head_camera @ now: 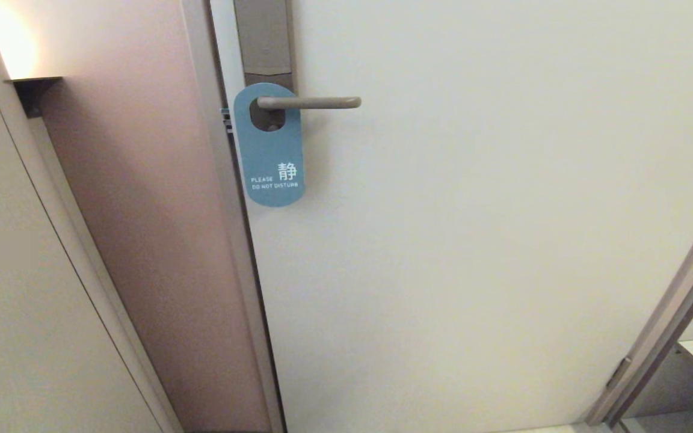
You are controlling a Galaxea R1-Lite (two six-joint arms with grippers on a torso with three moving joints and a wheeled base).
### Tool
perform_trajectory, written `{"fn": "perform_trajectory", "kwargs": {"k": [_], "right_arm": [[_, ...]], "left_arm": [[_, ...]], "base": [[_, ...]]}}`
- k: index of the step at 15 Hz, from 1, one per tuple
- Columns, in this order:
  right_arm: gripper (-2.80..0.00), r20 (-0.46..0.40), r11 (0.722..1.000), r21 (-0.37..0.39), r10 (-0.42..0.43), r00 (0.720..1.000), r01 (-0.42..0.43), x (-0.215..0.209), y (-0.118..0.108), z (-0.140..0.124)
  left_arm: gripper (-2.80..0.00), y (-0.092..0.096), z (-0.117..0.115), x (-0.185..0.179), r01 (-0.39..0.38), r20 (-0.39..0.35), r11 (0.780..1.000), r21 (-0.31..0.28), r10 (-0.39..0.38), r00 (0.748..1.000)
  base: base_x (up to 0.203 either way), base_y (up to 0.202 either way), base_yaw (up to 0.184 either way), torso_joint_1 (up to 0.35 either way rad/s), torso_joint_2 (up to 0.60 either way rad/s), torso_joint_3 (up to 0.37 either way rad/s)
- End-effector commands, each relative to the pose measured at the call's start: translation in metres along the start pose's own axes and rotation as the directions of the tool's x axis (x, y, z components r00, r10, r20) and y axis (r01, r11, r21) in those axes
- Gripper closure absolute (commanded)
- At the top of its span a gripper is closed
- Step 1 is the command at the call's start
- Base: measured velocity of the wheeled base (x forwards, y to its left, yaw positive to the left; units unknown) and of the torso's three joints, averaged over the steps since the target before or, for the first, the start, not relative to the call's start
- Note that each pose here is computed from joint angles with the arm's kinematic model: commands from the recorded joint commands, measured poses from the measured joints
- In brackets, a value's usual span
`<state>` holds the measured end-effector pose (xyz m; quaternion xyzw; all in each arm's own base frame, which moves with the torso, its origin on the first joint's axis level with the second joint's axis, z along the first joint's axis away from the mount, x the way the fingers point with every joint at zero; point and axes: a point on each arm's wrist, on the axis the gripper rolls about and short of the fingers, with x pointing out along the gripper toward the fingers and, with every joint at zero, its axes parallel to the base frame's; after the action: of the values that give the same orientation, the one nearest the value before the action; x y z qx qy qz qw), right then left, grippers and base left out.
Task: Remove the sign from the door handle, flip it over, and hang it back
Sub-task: Take down the sign
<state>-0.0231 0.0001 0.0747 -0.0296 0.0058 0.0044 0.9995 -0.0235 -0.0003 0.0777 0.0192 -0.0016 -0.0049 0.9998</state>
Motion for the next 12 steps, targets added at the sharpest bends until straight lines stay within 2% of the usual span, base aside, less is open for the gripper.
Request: {"fn": "perform_trajectory", "kwargs": {"k": [1,3,5,12], "right_arm": [[0.0,-0.002,1.0,-0.001,0.002,1.0,-0.002,0.0,0.0,0.0],[0.0,-0.002,1.0,-0.001,0.002,1.0,-0.002,0.0,0.0,0.0],[0.0,-0.002,1.0,-0.001,0.002,1.0,-0.002,0.0,0.0,0.0],[0.0,-0.002,1.0,-0.001,0.001,1.0,-0.001,0.0,0.0,0.0]], "left_arm": [[0.0,0.0,0.009,-0.003,0.002,0.031,1.0,0.0,-0.002,1.0],[0.0,0.001,0.029,-0.01,0.007,0.076,1.0,0.0,-0.007,0.997],[0.0,0.001,0.043,-0.017,0.008,0.09,1.0,0.0,-0.008,0.996],[0.0,0.002,0.056,-0.025,0.006,0.145,1.0,0.001,-0.006,0.989]], "base": [[0.0,0.0,0.0,0.0,0.0,0.0],[0.0,0.0,0.0,0.0,0.0,0.0],[0.0,0.0,0.0,0.0,0.0,0.0],[0.0,0.0,0.0,0.0,0.0,0.0]]}}
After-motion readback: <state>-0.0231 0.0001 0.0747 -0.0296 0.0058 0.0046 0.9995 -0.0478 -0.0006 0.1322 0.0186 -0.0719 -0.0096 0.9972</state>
